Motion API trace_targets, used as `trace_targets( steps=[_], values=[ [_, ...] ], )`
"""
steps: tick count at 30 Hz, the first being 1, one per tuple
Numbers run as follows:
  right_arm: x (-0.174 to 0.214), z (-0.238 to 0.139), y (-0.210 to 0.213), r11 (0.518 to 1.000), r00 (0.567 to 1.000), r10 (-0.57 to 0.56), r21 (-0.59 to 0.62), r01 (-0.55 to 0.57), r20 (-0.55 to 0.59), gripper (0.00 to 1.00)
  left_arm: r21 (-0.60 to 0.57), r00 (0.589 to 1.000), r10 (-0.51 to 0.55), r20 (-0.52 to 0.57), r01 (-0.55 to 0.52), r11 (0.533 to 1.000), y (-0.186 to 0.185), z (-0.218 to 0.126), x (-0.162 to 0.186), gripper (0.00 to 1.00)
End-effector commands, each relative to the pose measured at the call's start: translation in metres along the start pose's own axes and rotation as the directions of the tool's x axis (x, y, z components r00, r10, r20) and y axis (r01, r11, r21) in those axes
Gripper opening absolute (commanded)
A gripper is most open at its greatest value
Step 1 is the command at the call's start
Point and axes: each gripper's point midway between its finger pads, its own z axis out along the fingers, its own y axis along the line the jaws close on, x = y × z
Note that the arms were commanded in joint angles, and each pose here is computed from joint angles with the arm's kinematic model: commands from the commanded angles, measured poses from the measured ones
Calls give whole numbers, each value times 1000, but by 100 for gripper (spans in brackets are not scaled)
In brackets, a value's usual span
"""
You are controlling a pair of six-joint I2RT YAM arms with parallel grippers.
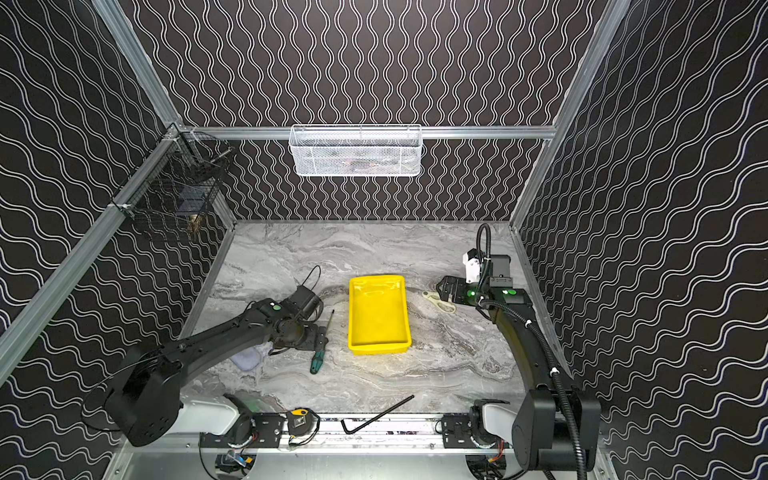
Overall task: Put the screwdriver in the bin
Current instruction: 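Reach the left gripper over the screwdriver handle while the right arm lifts, then close the left gripper on the green-and-black screwdriver handle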
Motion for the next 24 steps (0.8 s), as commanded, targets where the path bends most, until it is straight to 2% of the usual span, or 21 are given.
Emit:
trace_targets(
  steps=[1, 5, 11, 24],
  values=[
    [0, -1, 2, 1000, 1000, -14, -9, 14, -10, 100, 40, 1000, 28, -7, -27, 999, -9, 3, 1, 92],
    [0, -2, 1, 1000, 1000, -13, 0, 13, -4, 100, 59, 999, 31, -7, -31, 998, -15, 4, 2, 85],
    [0, -2, 0, 1000, 1000, -16, 8, 16, -3, 100, 65, 999, 48, -24, -46, 997, -24, 7, 9, 83],
    [0, -4, 0, 1000, 1000, -19, 10, 19, 6, 100, 25, 997, 57, -47, -56, 998, -27, 24, 25, 71]
  ],
)
